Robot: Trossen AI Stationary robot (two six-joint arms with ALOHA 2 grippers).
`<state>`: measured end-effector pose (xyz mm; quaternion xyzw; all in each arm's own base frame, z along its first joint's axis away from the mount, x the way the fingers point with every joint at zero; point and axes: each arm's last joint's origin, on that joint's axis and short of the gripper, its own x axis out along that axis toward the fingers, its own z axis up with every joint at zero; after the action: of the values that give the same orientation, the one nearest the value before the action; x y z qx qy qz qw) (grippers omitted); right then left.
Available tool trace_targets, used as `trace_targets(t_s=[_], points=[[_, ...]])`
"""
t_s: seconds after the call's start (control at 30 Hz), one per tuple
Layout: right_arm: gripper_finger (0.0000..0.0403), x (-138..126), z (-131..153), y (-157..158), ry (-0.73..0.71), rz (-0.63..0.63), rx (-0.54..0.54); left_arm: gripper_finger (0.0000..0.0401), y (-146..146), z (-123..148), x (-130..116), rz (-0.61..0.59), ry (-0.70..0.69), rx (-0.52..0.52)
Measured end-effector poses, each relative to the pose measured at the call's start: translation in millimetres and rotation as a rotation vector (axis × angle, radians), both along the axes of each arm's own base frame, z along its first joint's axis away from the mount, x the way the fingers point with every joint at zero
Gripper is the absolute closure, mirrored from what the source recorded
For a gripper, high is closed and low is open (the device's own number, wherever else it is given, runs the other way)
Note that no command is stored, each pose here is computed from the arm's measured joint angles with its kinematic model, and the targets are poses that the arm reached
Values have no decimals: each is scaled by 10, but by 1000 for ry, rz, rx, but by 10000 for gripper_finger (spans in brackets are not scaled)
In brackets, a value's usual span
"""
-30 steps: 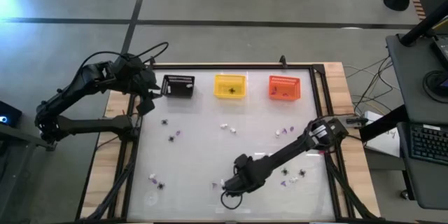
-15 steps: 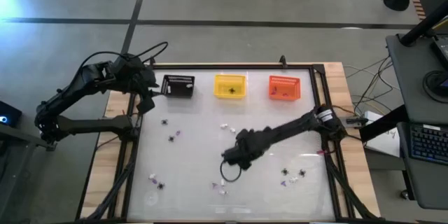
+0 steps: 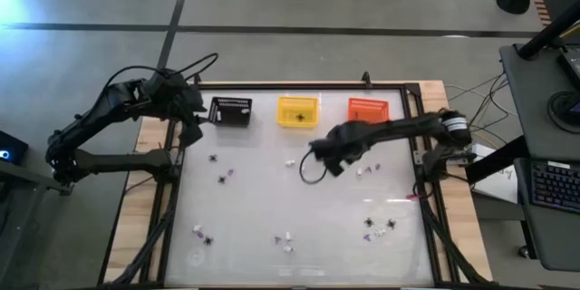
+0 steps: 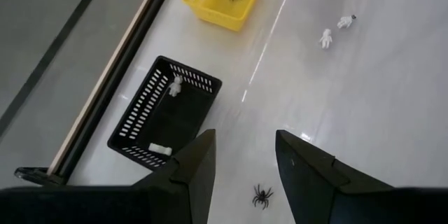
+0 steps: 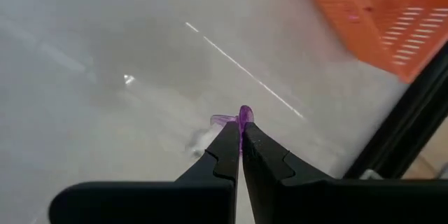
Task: Sort Halloween decoration
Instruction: Put the purple witch hat toy into the orange basket
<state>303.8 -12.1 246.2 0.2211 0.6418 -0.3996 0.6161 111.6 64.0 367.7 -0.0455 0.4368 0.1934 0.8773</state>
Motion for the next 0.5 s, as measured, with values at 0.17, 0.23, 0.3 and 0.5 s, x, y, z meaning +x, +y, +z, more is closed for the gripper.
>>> trace_targets(t_s=[0.17, 0.23, 0.3, 0.5], points=[[394, -256, 28, -337, -47, -49, -28, 269, 27, -7, 44, 34, -12, -18], [394, -348, 34, -462, -71, -68, -36, 269, 36, -15, 60, 40, -8, -25], [394, -419, 15, -577, -92, -80, -51, 269, 46, -23, 78, 41, -1, -29], [394, -590, -119, -901, -134, -94, -67, 269, 75, -49, 127, 78, 4, -63]])
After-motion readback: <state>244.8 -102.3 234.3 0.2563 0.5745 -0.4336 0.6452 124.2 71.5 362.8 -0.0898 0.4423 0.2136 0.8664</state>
